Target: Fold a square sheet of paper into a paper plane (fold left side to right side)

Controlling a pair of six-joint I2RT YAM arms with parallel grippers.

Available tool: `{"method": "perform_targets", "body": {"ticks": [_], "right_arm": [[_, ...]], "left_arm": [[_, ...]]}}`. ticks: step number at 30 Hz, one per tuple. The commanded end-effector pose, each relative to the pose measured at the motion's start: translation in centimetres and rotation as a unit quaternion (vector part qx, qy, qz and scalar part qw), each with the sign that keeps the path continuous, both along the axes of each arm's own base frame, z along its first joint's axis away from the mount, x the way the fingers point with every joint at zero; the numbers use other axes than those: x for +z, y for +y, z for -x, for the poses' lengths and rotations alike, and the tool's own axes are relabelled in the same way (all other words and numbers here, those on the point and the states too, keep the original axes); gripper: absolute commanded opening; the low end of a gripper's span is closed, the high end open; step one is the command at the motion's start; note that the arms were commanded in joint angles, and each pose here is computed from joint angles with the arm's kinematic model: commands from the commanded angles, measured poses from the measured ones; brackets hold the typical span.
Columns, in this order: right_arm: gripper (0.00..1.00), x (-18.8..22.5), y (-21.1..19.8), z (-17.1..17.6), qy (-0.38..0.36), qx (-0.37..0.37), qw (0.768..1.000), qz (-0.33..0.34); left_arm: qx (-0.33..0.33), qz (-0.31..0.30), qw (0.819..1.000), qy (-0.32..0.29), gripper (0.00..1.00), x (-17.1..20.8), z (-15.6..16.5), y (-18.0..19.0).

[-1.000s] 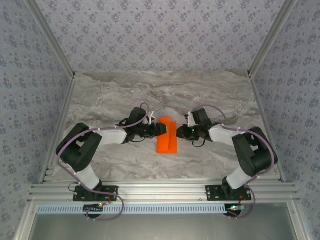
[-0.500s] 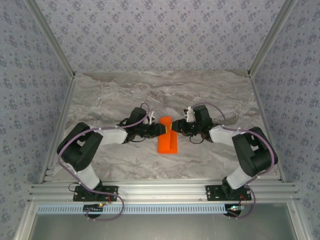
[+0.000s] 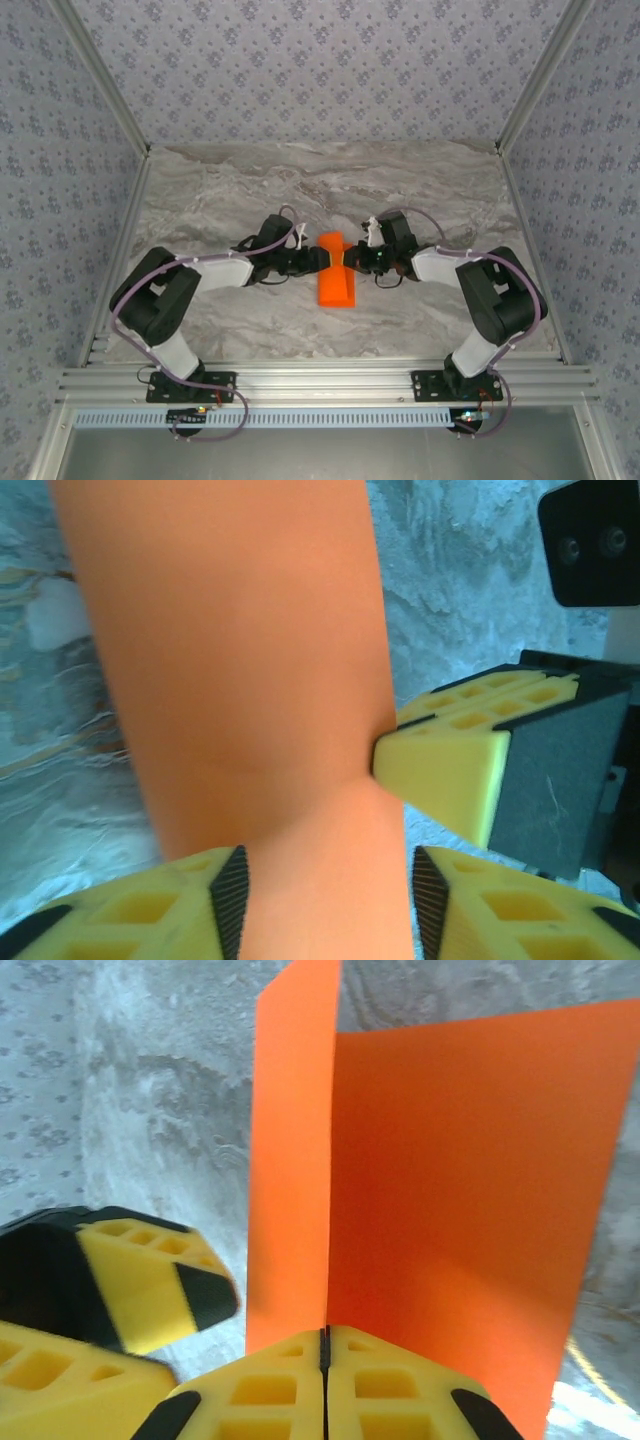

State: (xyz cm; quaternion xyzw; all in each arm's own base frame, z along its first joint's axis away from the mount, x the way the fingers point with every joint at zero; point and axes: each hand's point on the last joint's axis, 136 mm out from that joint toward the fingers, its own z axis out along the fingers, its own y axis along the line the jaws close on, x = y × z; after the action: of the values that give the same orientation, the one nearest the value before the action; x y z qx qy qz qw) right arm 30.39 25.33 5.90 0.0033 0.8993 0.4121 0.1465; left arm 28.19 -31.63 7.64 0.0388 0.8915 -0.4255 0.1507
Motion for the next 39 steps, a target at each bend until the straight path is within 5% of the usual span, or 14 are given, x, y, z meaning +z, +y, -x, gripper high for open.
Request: {"method": "perform_targets", "body": {"ticks": [1,17,24,39], "right_arm": [[0.08,-2.2,-1.8,0.1,0.019,-0.015,0.997,0.070],[0.10,-3.8,-2.4,0.1,0.025,-0.012,0.995,0.100],[0.14,-3.3,-2.3,0.1,0.017,-0.010,0.995,0.094],[0.50,2.1,-7.6,0.5,-0.087,-0.066,0.978,0.179]], "left_arm": [[0.005,-0.039,0.999,-0.030,0.54,1.5,-0.4,0.9],[0.003,-0.115,0.993,0.012,0.57,-2.5,-0.5,-0.6],[0.005,-0.152,0.988,0.028,0.44,-4.3,-0.4,-0.5],[-0.006,-0.194,0.980,0.036,0.42,-5.9,-0.1,-0.3]]}}
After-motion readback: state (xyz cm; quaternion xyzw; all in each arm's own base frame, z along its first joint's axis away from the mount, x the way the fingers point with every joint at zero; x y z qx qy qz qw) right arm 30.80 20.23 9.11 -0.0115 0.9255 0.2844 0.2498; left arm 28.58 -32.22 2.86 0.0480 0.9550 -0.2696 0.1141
